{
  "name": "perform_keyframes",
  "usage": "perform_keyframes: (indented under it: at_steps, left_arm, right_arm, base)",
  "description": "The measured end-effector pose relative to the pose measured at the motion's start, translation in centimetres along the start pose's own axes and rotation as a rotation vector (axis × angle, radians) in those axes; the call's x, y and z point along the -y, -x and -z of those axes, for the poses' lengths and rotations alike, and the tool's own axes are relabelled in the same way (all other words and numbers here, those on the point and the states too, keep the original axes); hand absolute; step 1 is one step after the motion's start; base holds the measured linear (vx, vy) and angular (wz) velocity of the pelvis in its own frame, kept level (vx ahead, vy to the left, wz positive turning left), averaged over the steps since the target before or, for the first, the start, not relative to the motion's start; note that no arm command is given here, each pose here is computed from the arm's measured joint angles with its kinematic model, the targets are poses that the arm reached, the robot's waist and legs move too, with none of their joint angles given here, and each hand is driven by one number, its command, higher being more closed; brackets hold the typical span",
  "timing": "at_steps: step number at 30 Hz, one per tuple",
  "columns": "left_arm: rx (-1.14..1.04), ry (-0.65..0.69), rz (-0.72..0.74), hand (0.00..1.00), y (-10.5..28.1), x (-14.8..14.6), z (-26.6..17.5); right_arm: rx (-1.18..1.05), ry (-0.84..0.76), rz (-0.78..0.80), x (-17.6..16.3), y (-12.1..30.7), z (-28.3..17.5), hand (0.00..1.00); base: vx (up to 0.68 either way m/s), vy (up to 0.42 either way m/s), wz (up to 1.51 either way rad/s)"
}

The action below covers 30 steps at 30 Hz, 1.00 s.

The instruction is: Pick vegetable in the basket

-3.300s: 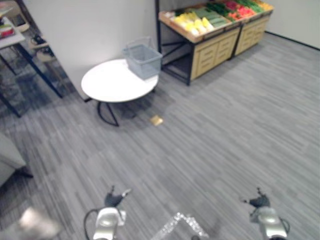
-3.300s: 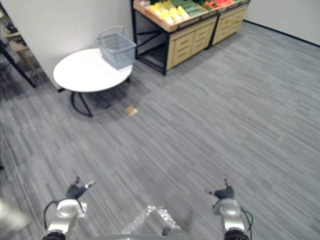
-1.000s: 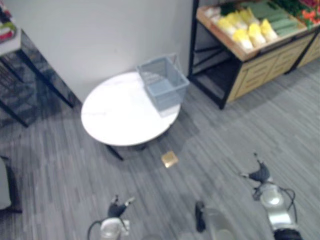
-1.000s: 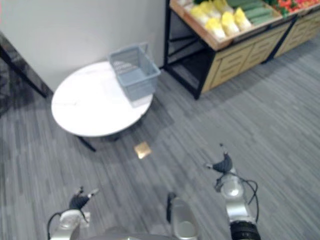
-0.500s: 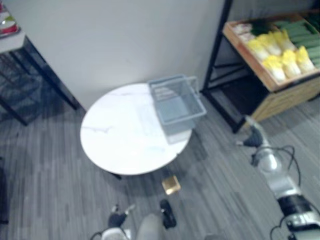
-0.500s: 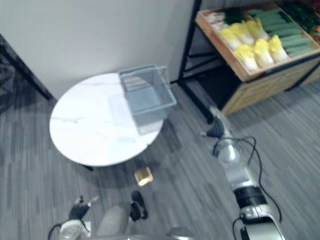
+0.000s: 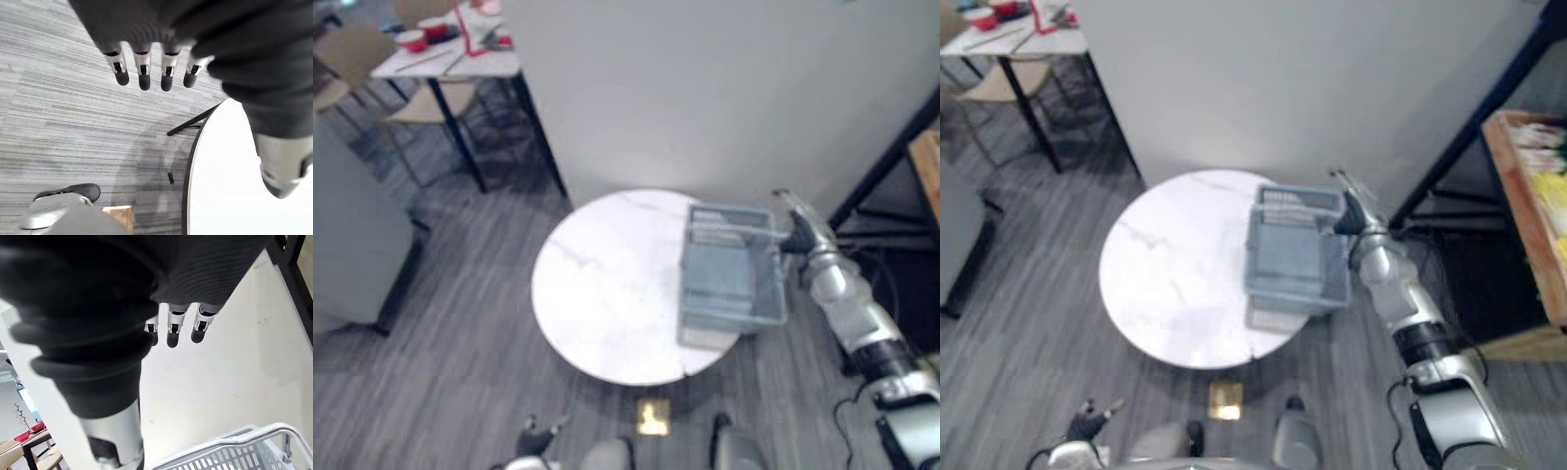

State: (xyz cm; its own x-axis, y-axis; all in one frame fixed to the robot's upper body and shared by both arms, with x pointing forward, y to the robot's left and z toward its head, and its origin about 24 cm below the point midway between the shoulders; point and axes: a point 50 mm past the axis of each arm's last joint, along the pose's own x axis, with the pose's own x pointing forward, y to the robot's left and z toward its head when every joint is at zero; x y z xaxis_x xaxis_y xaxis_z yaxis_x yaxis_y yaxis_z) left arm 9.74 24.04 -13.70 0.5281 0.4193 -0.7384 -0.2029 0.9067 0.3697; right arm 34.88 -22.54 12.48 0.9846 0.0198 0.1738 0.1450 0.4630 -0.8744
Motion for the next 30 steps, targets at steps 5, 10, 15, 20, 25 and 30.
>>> perform_keyframes:
  at_steps: [5, 10, 15, 20, 25, 30]
  left_arm:
    - [0.004, 0.005, 0.002, 0.00, 0.0, 0.2, -0.1]
    - [0.023, 0.004, 0.009, 0.00, -0.3, 0.5, -1.0]
    - [0.073, -0.009, 0.020, 0.00, -0.6, 1.1, -2.3]
    - [0.117, -0.022, 0.041, 0.00, -0.6, 1.9, -3.4]
    - [0.139, -0.060, 0.088, 0.00, -0.5, 3.1, -3.9]
    - [0.194, -0.063, 0.102, 0.00, -0.9, 3.7, -5.9]
  right_arm:
    - [-0.003, 0.025, 0.020, 1.2, -1.8, -0.6, 0.00]
    - [0.010, 0.059, 0.021, 2.2, -3.8, -1.8, 0.00]
    - [-0.041, 0.087, 0.056, 4.4, -5.7, -1.9, 0.00]
    - [-0.110, 0.126, 0.089, 6.4, -6.5, -1.0, 1.00]
    - [-0.150, 0.135, 0.159, 8.6, -7.1, -0.9, 1.00]
    - [-0.196, 0.178, 0.186, 10.2, -7.1, 0.0, 1.00]
  base:
    - [0.08, -0.198, 0.17]
    - [-0.03, -0.027, 0.18]
    - [-0.05, 0.007, 0.20]
    - [-0.01, 0.003, 0.15]
    - [-0.01, 0.010, 0.13]
    - [-0.05, 0.014, 0.13]
